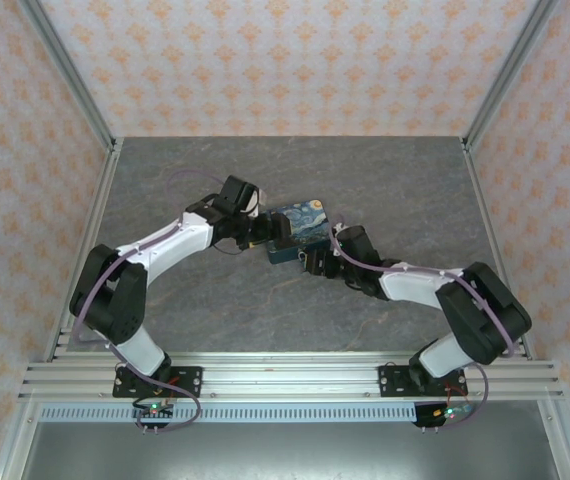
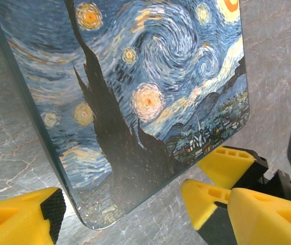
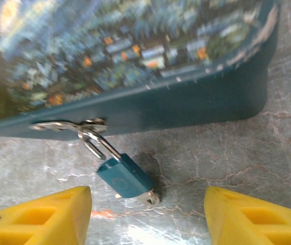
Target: Unlock a padlock with a key
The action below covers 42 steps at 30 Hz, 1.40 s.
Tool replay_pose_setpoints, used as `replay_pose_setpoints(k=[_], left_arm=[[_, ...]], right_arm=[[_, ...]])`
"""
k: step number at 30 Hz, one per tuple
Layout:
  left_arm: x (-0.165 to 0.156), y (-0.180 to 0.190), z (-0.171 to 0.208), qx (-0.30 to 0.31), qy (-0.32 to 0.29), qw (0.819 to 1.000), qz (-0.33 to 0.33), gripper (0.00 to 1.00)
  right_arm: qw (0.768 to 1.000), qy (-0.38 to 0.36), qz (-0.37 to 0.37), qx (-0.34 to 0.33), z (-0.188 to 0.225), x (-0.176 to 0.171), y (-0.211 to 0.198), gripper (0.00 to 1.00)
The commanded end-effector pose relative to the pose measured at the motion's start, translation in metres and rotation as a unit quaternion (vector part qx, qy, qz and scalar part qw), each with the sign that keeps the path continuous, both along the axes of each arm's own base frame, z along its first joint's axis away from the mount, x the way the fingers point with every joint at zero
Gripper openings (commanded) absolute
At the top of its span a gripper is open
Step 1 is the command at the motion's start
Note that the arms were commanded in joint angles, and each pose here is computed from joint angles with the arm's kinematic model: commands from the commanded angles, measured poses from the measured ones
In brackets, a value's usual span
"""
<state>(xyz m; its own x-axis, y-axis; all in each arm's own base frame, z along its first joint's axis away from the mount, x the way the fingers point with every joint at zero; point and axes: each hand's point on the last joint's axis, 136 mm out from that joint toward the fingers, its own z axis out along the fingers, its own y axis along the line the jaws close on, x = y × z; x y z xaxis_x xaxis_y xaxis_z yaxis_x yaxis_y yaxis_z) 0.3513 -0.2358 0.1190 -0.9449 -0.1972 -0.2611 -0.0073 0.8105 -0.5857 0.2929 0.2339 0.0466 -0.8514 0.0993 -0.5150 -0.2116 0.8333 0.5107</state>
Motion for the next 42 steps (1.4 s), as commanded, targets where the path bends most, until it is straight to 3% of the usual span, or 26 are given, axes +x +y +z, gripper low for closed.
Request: replay_pose_setpoints(k=[1, 10, 29, 42], left_arm=[[0.004, 0.01, -0.005, 0.025, 0.006, 1.0, 0.0, 0.84], [0.012, 0.013, -0.008, 0.019, 0.013, 1.0, 0.004, 0.84], [0.019, 0.014, -0.008, 0.016, 0.012, 1.0, 0.009, 0.84], [0.021, 0.021, -0.01, 0.038, 0.01, 0.999, 0.01, 0.84]], right_arm=[[0.999, -0.004, 0.033, -0.005, -0.002, 0.002, 0.01, 0.6], [0.999, 0.006, 0.047, -0.006, -0.012, 0.013, 0.022, 0.58], [0.999, 0.016, 0.044, 0.006, -0.02, -0.001, 0.015, 0.37], [0.999, 0.016, 0.044, 0.01, -0.018, -0.008, 0.011, 0.33]])
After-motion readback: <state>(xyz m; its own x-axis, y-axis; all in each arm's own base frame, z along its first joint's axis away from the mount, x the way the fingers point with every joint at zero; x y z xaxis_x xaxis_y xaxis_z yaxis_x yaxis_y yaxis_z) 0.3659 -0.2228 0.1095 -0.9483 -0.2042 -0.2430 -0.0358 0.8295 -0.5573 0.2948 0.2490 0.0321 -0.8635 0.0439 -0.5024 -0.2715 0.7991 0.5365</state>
